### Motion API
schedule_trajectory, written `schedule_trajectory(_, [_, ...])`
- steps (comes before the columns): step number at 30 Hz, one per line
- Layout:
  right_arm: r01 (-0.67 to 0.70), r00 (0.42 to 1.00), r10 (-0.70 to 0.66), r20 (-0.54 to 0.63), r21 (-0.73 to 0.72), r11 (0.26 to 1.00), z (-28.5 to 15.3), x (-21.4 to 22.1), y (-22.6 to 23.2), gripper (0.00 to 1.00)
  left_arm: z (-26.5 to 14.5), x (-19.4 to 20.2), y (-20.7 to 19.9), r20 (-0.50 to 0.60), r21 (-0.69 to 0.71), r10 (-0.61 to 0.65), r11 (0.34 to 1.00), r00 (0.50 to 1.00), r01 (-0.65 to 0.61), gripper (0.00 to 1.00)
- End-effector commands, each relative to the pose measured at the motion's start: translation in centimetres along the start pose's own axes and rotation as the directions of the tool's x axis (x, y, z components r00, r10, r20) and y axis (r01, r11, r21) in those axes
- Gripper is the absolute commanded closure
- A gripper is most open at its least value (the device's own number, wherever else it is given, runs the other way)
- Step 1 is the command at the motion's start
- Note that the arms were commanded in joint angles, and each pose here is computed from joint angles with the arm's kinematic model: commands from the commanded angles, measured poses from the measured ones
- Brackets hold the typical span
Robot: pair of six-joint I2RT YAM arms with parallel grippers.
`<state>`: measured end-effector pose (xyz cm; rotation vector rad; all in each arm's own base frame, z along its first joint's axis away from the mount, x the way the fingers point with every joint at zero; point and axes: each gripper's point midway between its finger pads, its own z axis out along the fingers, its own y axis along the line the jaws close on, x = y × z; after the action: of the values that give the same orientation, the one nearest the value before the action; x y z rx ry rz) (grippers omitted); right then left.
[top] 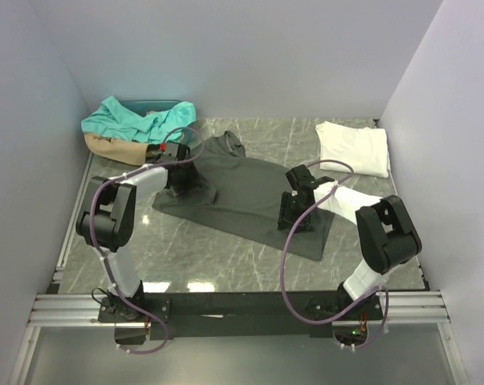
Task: Fold and stack the t-shirts
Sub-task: Fold the tshirt
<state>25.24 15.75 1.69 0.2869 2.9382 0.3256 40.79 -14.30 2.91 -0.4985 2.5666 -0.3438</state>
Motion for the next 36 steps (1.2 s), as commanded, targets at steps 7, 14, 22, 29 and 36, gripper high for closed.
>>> schedule_trajectory(7, [0.0, 0.996, 0.011, -0.089, 0.124, 0.992, 1.3, 4.4, -3.2, 0.4, -2.1, 6.4, 6.8, 0.038, -0.16, -0.19, 0.968, 0.981, 0.194, 0.37])
schedule_trajectory(14, [-0.001, 0.994, 0.016, -0.104, 0.139, 0.99, -0.2, 6.1, -4.1, 0.4, -4.6, 11.4, 4.2, -0.046, -0.097, -0.164, 0.982, 0.985, 0.159, 0.36])
schedule_trajectory(22, [0.019, 0.999, -0.015, -0.032, 0.122, 0.992, -3.7, 4.1, -2.7, 0.39, -8.7, 9.6, 3.2, 0.027, -0.11, -0.108, 0.988, 0.994, 0.111, 0.34])
schedule_trajectory(29, [0.038, 0.997, -0.042, 0.07, 0.057, 0.998, -6.2, 0.0, 0.6, 0.39, -10.8, 4.0, 0.0, 0.147, -0.087, -0.025, 0.995, 0.989, 0.038, 0.31])
schedule_trajectory(36, [0.082, 0.993, -0.082, 0.091, 0.003, 0.997, -4.4, -3.5, 3.7, 0.39, -7.9, 1.5, -3.4, 0.142, -0.047, 0.023, 0.999, 0.99, -0.016, 0.28])
